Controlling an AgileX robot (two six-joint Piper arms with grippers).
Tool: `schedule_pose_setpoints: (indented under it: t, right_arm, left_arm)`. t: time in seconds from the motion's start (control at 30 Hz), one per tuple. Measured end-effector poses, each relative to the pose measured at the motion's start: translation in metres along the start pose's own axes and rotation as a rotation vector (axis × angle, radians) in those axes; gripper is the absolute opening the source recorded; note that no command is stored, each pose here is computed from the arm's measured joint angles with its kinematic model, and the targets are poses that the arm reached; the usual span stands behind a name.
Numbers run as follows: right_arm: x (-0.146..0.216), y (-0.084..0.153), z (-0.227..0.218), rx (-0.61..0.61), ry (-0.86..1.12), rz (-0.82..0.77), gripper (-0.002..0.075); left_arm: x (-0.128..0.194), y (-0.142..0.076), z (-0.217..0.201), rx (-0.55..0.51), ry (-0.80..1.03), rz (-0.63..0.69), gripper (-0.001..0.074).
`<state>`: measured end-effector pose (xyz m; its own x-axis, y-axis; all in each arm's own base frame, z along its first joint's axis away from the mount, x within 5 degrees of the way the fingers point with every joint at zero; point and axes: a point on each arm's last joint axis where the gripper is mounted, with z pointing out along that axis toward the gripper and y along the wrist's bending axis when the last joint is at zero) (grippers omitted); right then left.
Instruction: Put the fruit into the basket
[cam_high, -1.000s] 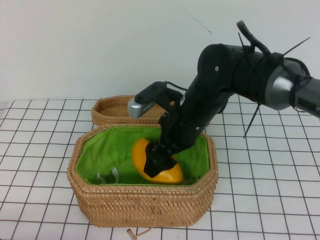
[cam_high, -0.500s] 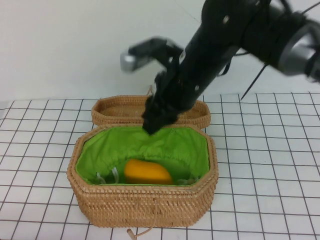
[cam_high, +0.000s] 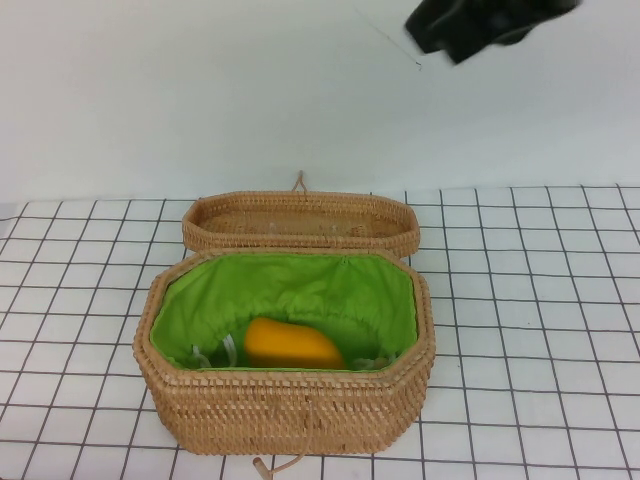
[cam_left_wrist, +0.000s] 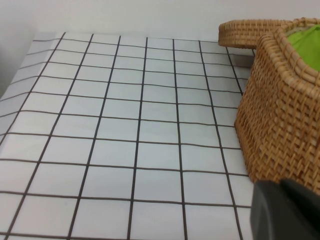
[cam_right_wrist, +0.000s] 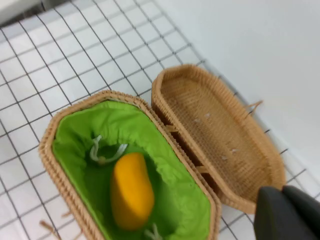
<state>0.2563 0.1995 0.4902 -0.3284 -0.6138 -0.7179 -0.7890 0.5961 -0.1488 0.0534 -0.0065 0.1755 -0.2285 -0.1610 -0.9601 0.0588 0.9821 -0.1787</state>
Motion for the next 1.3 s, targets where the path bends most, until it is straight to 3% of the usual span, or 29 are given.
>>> schedule_pose_setpoints:
  t: [0.27, 0.43, 0.6, 1.07, 1.3]
  right_arm:
    - [0.051, 0.018, -0.033, 0.009, 0.030, -0.018, 0.0000]
    - [0.099, 0.029, -0.059, 0.102, 0.001, -0.004, 0.0000]
    - [0.142, 0.042, -0.087, 0.108, 0.136, 0.002, 0.0000]
    - [0.158, 0.050, -0.111, 0.102, 0.081, 0.027, 0.0000]
    - [0.177, 0.035, -0.153, 0.418, -0.141, 0.110, 0.0000]
  left_arm:
    - [0.000, 0.000, 0.000, 0.000, 0.000, 0.000, 0.0000]
    - [0.000, 0.000, 0.000, 0.000, 0.000, 0.000, 0.0001]
    - [0.000, 0.000, 0.000, 0.000, 0.000, 0.000, 0.0001]
    - [0.000, 0.000, 0.000, 0.000, 0.000, 0.000, 0.0001]
    - [0.000, 0.000, 0.000, 0.000, 0.000, 0.000, 0.0001]
